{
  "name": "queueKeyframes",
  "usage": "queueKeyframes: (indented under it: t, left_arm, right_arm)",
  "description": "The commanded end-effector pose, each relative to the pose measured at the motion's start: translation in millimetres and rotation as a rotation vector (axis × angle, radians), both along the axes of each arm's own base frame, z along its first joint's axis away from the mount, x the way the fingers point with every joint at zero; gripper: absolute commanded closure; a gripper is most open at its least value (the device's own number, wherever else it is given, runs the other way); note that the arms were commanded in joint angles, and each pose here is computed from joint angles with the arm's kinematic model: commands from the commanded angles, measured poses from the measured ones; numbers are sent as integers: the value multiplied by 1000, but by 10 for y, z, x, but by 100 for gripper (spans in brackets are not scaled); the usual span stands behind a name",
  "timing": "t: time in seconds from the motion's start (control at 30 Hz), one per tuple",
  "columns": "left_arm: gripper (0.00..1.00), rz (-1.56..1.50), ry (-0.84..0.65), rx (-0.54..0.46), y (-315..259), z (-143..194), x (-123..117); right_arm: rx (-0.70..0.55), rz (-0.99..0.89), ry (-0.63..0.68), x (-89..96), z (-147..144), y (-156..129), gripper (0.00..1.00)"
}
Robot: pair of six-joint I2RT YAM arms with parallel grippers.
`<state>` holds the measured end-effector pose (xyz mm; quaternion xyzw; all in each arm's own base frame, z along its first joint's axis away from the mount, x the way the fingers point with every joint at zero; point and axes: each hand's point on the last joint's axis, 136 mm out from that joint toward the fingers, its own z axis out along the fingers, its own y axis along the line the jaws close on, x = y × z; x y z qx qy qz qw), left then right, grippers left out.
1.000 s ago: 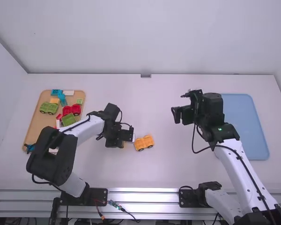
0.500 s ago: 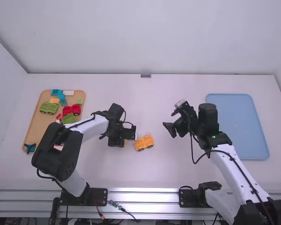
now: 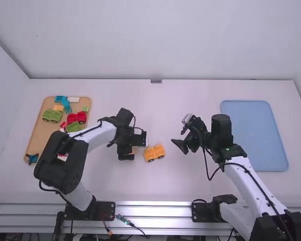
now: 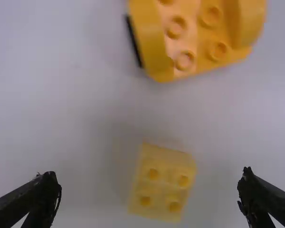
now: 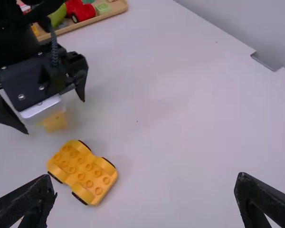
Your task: Assemble lego blocks to make yellow taxi
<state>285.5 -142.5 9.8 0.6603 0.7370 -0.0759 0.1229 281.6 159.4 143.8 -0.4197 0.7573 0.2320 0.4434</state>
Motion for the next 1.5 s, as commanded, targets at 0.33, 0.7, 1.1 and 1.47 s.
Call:
queueKeyframes:
  t: [0.33,0.7,1.1,1.47]
  left_arm:
    - [1,-369,25,-223,-195,410,-167]
    - [1,-298,-114,-675,5,610,-128]
    - [1,-201,-196,-738,-56,341,-86]
    - [1,-170,-121,-709,-21,344,-134]
  right_arm:
    - [-63,222,-105,-177,-123,217,0]
    - [46,549,-143,-246,-770,568,0]
    - [43,711,-184,-267,-1202,646,0]
    - [26,791,-71,-216,-1515,892,0]
